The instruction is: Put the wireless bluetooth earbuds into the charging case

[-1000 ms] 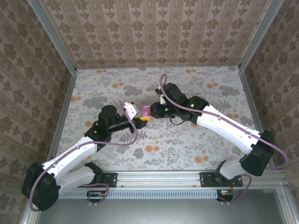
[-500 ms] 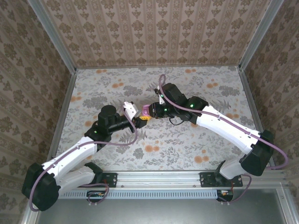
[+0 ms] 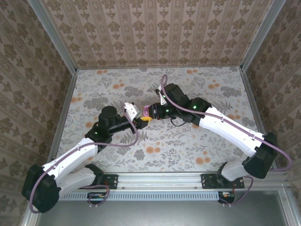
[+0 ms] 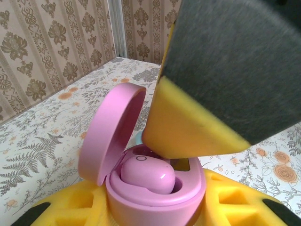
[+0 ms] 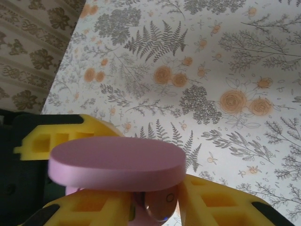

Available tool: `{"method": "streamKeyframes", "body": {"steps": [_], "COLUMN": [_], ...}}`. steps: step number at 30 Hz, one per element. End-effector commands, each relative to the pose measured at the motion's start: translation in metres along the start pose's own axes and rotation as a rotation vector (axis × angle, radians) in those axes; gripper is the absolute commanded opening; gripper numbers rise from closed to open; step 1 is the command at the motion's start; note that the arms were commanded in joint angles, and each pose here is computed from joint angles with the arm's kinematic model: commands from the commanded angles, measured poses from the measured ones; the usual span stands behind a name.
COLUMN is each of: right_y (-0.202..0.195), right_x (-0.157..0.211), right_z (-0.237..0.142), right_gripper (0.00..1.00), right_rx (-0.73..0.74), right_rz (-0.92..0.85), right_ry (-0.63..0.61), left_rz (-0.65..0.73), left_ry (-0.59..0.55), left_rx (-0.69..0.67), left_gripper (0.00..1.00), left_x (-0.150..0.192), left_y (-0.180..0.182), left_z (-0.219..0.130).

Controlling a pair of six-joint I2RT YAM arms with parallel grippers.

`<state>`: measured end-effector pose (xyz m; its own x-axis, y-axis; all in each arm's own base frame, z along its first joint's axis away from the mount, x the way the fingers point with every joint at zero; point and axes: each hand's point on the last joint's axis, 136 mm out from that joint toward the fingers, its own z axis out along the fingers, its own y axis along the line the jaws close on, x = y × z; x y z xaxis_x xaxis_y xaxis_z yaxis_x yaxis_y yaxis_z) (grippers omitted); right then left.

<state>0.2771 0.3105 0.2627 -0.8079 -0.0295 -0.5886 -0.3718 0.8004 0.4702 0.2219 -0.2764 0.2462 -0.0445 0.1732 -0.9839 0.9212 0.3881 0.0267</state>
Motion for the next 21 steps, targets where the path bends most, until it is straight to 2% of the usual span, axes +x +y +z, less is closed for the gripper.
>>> {"method": "streamKeyframes", "body": {"steps": [1,7,13,21], "right_y": [0.012,0.009,0.013,0.003], "right_x": [-0.007,-0.006,-0.020,-0.042], "right_z": [-0.014,-0.012,-0.043,-0.075], "right_gripper": [0.34,0.35,0.35,0.46], "right_rx": [-0.054,-0.046,-0.084,-0.191], "right_rz": [-0.011,0.002,0.008,0.148], "right_ry": [-0.038,-0.034,-0.138,-0.259], "left_rz": [0.042,0.043,0.053,0.080], "left_ry": [-0.092,-0.099,-0.115,-0.152], "left_rx": [-0.003,-0.002,-0.008,0.028], "left_gripper": [0.32,0.32,0.32,0.32], "left_x": [-0.036,-0.038,-0.041,-0.050], "left_y": [-0.001,-0.001,-0.002,-0.011], "left_z": [-0.004,-0.005,-0.009,-0.014]}}
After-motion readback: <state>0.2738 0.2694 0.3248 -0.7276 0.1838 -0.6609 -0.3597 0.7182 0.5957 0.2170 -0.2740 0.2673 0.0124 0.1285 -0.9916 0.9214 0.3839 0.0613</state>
